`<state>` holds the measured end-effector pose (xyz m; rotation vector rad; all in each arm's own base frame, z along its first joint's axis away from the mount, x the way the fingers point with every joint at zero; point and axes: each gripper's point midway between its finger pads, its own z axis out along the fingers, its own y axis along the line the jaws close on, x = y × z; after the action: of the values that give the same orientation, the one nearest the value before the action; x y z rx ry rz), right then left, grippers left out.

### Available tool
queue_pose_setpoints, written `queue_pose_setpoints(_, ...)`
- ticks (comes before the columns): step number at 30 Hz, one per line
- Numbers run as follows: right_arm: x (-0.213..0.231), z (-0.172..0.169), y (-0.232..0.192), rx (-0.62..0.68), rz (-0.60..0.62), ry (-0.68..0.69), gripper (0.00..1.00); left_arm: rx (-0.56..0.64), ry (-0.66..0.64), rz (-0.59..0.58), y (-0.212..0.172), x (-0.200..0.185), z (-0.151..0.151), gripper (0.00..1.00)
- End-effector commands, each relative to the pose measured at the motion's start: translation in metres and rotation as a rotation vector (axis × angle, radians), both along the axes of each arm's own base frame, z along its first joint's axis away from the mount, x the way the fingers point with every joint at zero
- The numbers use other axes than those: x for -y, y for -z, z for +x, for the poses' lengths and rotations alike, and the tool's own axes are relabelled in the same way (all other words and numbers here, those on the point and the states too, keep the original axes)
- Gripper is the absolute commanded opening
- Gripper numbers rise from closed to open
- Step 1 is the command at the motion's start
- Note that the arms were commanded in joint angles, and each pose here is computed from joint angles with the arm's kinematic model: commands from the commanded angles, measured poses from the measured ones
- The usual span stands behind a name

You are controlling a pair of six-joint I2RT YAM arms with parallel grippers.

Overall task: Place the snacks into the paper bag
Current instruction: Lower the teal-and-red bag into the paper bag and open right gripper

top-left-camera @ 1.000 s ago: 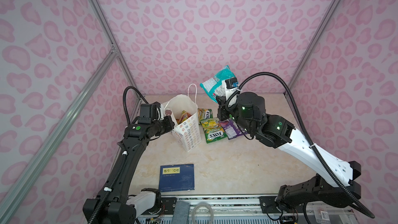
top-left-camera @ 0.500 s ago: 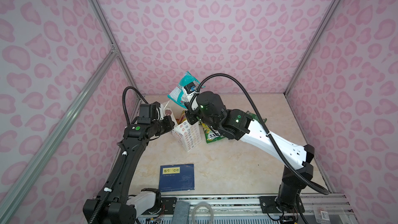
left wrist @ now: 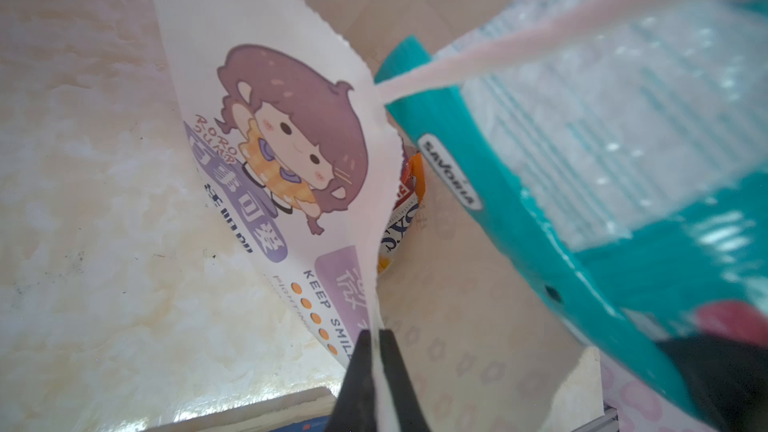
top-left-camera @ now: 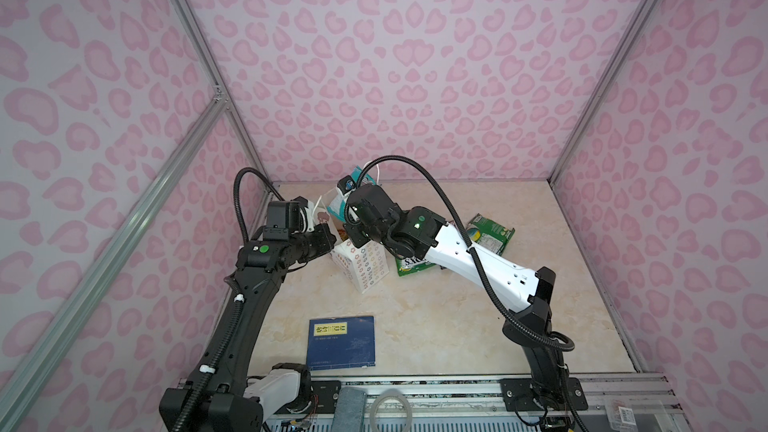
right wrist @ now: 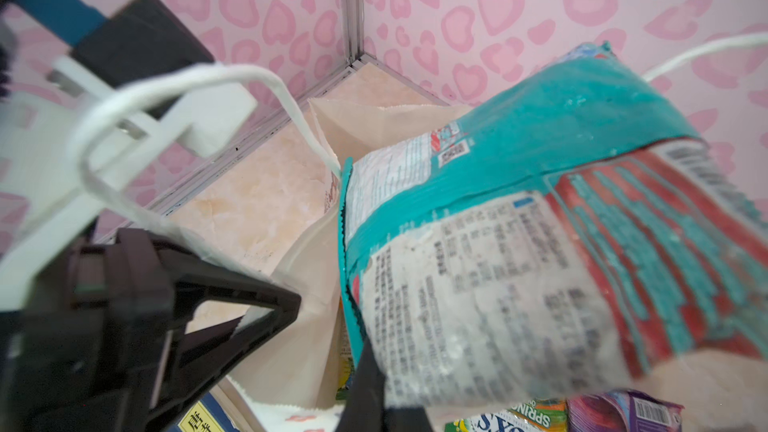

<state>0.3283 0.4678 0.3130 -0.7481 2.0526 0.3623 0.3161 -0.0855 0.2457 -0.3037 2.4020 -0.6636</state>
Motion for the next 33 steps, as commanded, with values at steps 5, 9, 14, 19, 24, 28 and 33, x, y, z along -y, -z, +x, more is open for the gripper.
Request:
queue_pose_setpoints(5, -0.006, 0.004, 0.014, -0.043, -0.010, -0.012, 0.00, 0.007, 0.001, 0.000, 0.000, -0.001, 0.001, 0.08)
queue_pose_setpoints(9, -0.009, 0.005, 0.016, -0.054, -0.011, -0.021, 0.01, 0.005, 0.000, -0.002, 0.001, -0.001, 0.002, 0.08)
queue_pose_setpoints(14, -0.011, 0.005, 0.017, -0.057, -0.009, -0.028, 0.15, 0.006, -0.004, -0.001, 0.001, -0.002, 0.002, 0.08)
queue_pose_setpoints(19, -0.012, 0.005, 0.013, -0.053, -0.002, -0.032, 0.32, 0.003, -0.001, -0.006, 0.001, -0.001, 0.003, 0.09)
queue_pose_setpoints(24, -0.012, 0.002, -0.001, -0.043, 0.027, -0.045, 0.37, -0.001, -0.002, -0.006, 0.003, -0.002, 0.003, 0.09)
queue_pose_setpoints(28, -0.003, 0.000, -0.023, 0.002, 0.043, -0.035, 0.52, -0.001, -0.005, -0.004, 0.003, -0.003, 0.003, 0.09)
queue_pose_setpoints(33, 0.033, 0.017, -0.048, 0.123, 0.002, 0.112, 0.81, -0.006, -0.003, -0.006, 0.003, -0.002, 0.003, 0.09)
